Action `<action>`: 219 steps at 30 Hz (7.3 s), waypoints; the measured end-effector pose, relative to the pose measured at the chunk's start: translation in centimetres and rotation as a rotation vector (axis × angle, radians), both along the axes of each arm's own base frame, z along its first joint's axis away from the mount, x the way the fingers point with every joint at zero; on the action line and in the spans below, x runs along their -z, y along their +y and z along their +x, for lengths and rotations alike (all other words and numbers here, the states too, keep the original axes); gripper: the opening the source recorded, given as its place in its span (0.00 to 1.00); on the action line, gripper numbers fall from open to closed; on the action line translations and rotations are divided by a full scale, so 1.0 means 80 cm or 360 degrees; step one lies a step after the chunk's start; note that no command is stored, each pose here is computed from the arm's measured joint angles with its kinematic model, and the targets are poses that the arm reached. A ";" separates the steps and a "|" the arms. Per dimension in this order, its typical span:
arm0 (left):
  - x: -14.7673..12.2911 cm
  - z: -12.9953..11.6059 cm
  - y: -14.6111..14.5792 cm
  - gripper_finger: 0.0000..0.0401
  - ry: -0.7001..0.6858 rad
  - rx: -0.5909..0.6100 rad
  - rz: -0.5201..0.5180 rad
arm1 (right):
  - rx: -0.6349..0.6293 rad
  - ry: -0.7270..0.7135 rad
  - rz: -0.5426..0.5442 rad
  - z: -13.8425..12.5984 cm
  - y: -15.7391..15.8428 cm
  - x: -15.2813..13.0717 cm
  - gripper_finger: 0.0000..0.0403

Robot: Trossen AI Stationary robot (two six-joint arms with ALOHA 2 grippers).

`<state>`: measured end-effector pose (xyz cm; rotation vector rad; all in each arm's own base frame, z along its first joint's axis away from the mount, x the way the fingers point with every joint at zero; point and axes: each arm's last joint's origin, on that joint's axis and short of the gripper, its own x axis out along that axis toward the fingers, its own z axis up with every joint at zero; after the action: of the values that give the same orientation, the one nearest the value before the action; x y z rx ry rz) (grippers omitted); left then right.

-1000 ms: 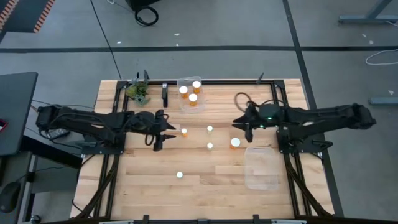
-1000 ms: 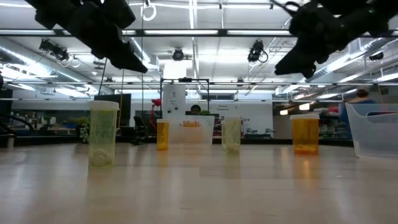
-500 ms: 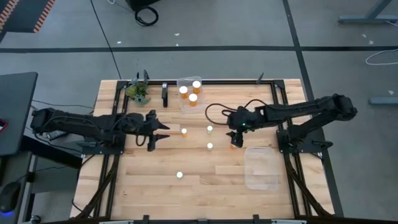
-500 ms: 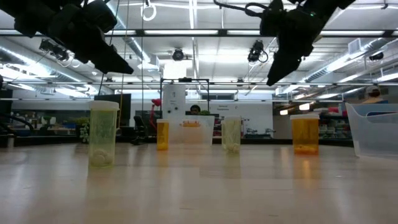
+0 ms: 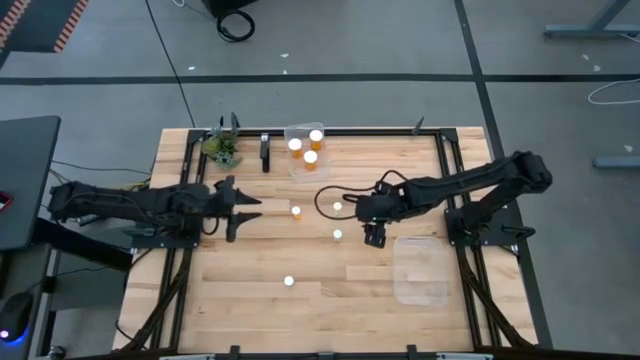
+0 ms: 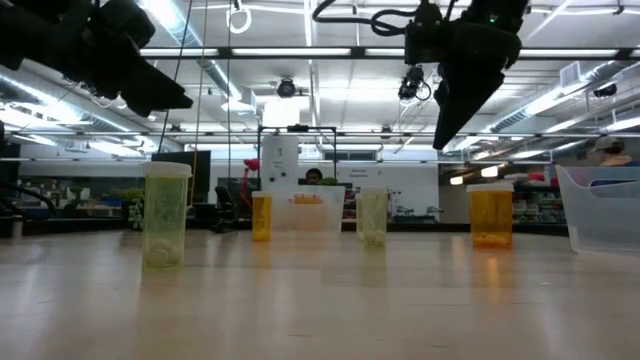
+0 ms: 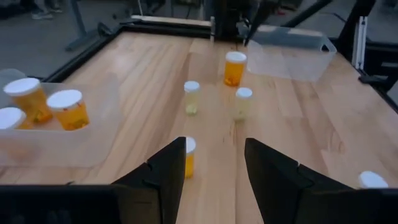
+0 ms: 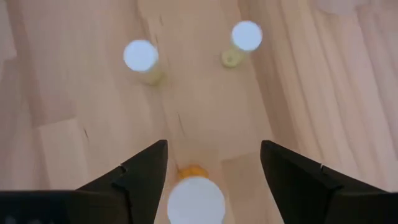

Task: Pick and place medicine bottles into bin by pill shape (circle, oval)
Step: Put the orange capsule bottle into the top transparent bin

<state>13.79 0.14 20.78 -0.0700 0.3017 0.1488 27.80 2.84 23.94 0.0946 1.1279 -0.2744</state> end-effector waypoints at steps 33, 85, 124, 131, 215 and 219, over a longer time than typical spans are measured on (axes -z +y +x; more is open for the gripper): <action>0.052 -0.045 -0.008 0.43 -0.0368 0.0000 -0.0056 | 0.0134 0.0259 0.0051 -0.003 0.011 0.051 0.66; 0.059 -0.044 -0.010 0.43 -0.0404 -0.0008 -0.0112 | 0.0240 0.0106 0.0170 0.021 -0.067 0.018 0.57; 0.053 -0.043 -0.010 0.44 -0.0483 0.0013 -0.0060 | 0.0090 0.0035 -0.0022 0.106 -0.166 -0.078 0.57; 0.052 -0.043 -0.010 0.44 -0.0493 0.0010 -0.0086 | 0.0056 0.0021 -0.0042 0.107 -0.166 -0.079 0.57; 0.049 -0.043 -0.010 0.44 -0.0455 0.0086 0.0401 | -0.0013 -0.0037 -0.0180 0.097 -0.218 -0.083 0.58; 0.049 -0.043 -0.010 0.43 -0.0454 0.0086 0.0401 | -0.0013 -0.0037 -0.0180 0.097 -0.218 -0.083 0.58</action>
<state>10.33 -0.69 16.83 0.1657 -0.0014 0.1205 35.58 -14.63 30.60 -0.0070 1.0871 -0.3284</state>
